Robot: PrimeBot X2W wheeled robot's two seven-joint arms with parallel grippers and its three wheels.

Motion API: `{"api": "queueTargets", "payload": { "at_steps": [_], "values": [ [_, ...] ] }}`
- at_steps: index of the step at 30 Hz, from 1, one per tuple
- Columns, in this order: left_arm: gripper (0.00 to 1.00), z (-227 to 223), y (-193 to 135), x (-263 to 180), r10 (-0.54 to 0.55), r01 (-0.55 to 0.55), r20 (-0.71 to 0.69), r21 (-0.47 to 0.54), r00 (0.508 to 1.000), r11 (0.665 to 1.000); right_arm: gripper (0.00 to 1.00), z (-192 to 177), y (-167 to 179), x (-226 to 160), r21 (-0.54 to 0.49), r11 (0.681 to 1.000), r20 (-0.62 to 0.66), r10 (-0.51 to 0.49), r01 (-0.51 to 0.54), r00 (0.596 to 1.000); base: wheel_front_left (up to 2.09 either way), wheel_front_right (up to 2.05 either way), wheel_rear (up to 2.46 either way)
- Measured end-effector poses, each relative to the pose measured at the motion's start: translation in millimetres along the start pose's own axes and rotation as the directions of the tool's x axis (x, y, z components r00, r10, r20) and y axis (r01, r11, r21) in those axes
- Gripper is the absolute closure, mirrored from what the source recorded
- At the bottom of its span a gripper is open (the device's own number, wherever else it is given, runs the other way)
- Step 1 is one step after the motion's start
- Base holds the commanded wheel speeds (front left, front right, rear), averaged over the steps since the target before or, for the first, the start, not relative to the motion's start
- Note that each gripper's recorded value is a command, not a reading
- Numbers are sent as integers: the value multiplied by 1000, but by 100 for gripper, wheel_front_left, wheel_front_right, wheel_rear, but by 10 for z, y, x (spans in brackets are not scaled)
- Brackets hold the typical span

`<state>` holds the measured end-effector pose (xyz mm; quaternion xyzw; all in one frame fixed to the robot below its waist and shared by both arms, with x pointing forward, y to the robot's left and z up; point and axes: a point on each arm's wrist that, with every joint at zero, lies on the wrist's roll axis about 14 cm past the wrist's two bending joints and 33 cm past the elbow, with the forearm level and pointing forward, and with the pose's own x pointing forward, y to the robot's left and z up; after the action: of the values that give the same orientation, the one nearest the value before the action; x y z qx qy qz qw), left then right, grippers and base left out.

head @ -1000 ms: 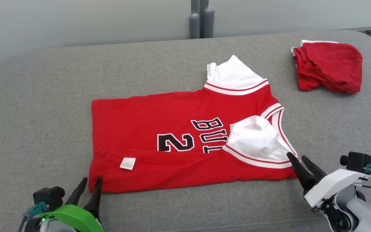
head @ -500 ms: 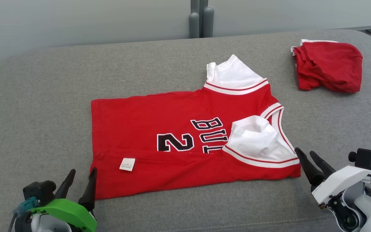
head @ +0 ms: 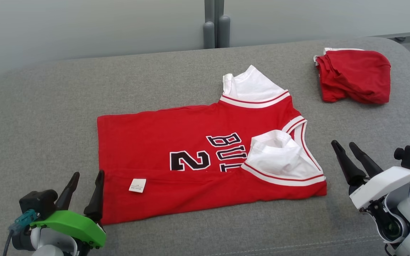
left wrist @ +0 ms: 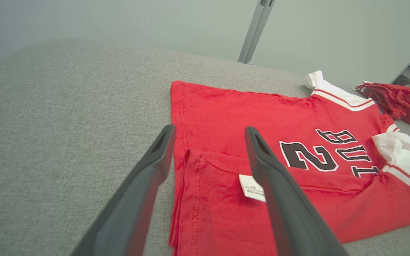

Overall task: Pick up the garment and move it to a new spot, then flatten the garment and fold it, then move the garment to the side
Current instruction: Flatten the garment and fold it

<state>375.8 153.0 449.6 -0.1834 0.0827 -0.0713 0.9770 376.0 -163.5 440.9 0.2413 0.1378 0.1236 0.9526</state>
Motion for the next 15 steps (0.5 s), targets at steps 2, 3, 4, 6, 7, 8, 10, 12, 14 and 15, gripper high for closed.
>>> {"api": "queueTargets", "payload": {
  "at_steps": [2,3,4,6,7,8,10,12,14,15],
  "values": [
    [0,30,-21,11,-7,7,9,2,1000,1000,0,21,23,3,-10,1000,8,7,-7,1000,0,0,0],
    [0,38,-28,16,-8,8,11,3,1000,1000,0,42,27,6,-13,1000,14,9,-9,1000,0,0,0],
    [0,42,-30,19,-7,7,12,4,1000,1000,0,72,29,10,-18,1000,24,10,-10,1000,0,0,0],
    [0,55,-34,28,-8,8,15,11,1000,1000,0,140,39,32,-41,999,40,17,-15,999,0,0,0],
    [0,67,-38,34,-10,10,19,12,1000,1000,0,176,56,52,-60,998,47,25,-22,999,0,0,0],
    [0,77,-44,40,-12,11,22,11,1000,1000,0,223,83,75,-82,996,56,36,-31,998,0,0,0],
    [0,94,-46,55,-9,9,27,11,1000,1000,0,340,139,128,-114,993,84,53,-43,995,0,0,0],
    [0,121,-60,94,-13,12,33,13,999,1000,0,441,181,182,-145,988,106,70,-55,992,0,0,0],
    [0,149,-71,121,-17,16,41,13,999,1000,0,475,189,208,-163,985,112,72,-53,991,0,0,0],
    [0,181,-80,149,-20,19,49,14,999,1000,0,497,204,229,-177,983,115,79,-57,990,0,0,0]
  ]
}}
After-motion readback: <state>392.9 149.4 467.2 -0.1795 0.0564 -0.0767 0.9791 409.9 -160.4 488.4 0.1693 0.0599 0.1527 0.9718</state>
